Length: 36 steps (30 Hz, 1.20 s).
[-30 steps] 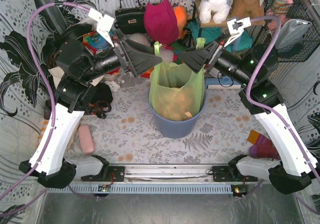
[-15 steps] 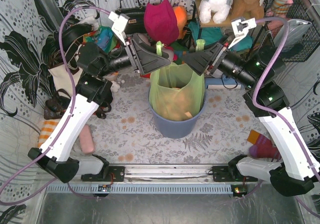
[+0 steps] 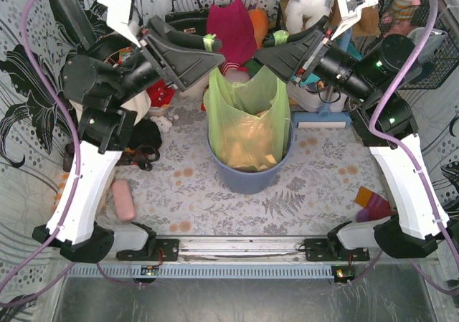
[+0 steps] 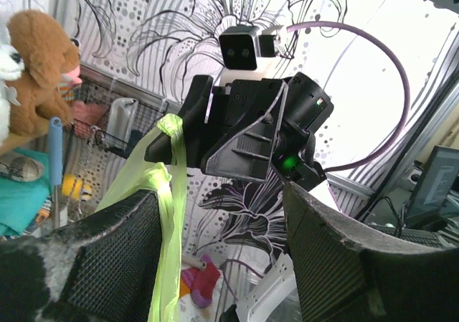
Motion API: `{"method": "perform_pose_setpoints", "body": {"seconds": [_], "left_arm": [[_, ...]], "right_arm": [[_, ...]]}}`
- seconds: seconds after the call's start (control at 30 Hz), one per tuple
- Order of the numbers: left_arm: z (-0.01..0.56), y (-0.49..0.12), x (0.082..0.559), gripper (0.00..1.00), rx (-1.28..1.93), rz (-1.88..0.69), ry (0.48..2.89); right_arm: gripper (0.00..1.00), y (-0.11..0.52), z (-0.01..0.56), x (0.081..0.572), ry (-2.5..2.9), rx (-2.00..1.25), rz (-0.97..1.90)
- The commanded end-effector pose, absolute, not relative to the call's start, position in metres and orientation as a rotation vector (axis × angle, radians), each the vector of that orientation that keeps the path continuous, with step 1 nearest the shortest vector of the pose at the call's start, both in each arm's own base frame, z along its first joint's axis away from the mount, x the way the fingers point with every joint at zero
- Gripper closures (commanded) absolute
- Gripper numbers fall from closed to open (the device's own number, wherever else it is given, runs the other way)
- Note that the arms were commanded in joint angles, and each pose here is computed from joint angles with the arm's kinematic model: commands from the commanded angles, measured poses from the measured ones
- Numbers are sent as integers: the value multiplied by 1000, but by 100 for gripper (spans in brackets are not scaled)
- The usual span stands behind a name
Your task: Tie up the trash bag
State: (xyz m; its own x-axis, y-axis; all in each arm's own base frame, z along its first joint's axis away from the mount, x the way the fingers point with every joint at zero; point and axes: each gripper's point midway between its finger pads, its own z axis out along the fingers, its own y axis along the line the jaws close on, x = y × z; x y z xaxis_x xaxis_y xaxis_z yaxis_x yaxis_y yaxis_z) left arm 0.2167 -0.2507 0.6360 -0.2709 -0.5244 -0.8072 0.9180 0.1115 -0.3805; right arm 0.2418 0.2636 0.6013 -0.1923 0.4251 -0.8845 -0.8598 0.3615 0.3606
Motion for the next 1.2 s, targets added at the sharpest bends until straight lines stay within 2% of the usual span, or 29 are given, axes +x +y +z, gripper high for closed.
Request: {"method": "perform_pose_setpoints", "body": {"seconds": [0.0,0.23,0.37,0.7,0.87,1.17], "left_arm": [[648,-234,216,29,425,-1388,1071],[580,-240,247,28,332,-1363,1289],[570,-243,245,28,354,-1392,1316],[625,-231,226,28,429,-1326,1205],[627,-226,221,28,429,-1297,1185],[576,-232,245,28,362,-1332,1300]], "right_arm": [[44,254,620,224,1192,-462,1225],[44,261,558,245,1327,-385,1241],[44,269,546,253,1369,-394,1253],[44,283,627,233,1164,-542,1367],[45,272,639,223,1104,-518,1351],[44,273,561,251,1267,-379,1325]]}}
